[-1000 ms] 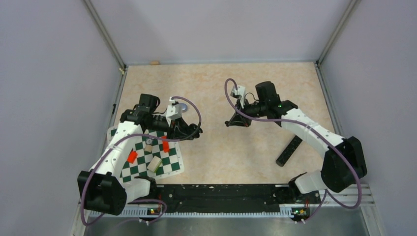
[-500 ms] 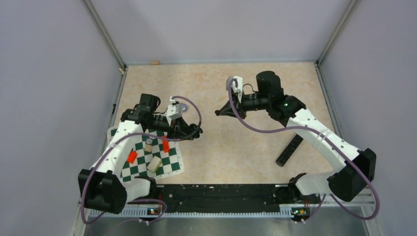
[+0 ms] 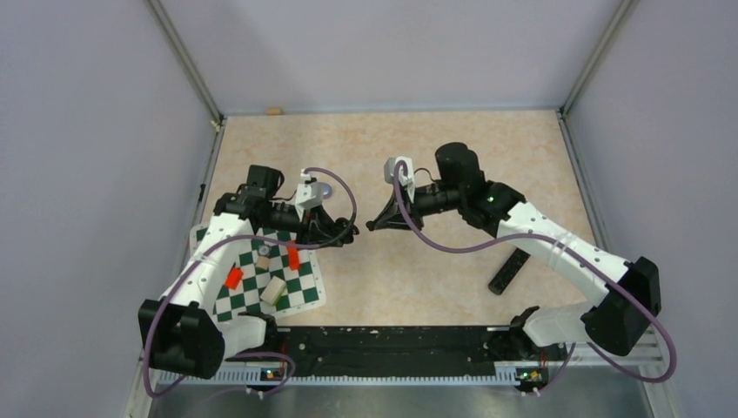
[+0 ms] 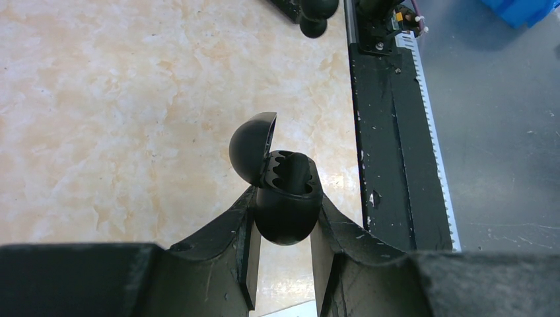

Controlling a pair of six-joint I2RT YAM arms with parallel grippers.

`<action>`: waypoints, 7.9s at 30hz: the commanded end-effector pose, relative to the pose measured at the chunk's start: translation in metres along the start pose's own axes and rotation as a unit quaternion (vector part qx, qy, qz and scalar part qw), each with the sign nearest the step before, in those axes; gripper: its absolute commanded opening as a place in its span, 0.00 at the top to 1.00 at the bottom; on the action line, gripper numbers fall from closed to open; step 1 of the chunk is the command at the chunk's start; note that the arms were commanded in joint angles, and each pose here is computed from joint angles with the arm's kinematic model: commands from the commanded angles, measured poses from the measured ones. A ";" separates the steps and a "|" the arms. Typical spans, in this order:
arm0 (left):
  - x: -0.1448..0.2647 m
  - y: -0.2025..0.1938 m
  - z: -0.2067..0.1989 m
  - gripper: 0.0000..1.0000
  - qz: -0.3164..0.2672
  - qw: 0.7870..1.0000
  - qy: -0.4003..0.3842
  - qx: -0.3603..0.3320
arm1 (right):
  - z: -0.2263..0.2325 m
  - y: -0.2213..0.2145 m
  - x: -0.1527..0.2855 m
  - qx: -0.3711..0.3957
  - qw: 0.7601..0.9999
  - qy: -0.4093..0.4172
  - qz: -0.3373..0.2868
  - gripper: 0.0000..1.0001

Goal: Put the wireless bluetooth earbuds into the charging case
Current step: Insert the right earbud at the center of the board, then close the charging case with the earbuds inside, then place the charging case with the earbuds at the center of the board.

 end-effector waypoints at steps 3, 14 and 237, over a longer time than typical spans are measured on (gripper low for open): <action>0.001 0.006 0.001 1.00 -0.014 1.000 -0.004 -0.009 | 0.011 0.018 -0.011 0.028 0.999 0.015 -0.029 1.00; 0.003 0.005 0.000 1.00 -0.015 1.000 0.001 -0.011 | 0.004 0.011 -0.032 0.038 0.999 -0.029 0.016 1.00; -0.215 0.019 0.207 0.01 0.034 0.860 0.193 0.471 | -0.042 -0.035 0.211 0.192 0.666 -0.717 0.075 0.01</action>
Point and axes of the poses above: each gripper's point midway between its finger pads, its own x axis back along the fingers, its own z axis along the line the jaws close on, y = z × x, the point moved 6 cm from there along x, back along the fingers, and after that the axes turned 14 degrees about x, right-handed, at the moved point
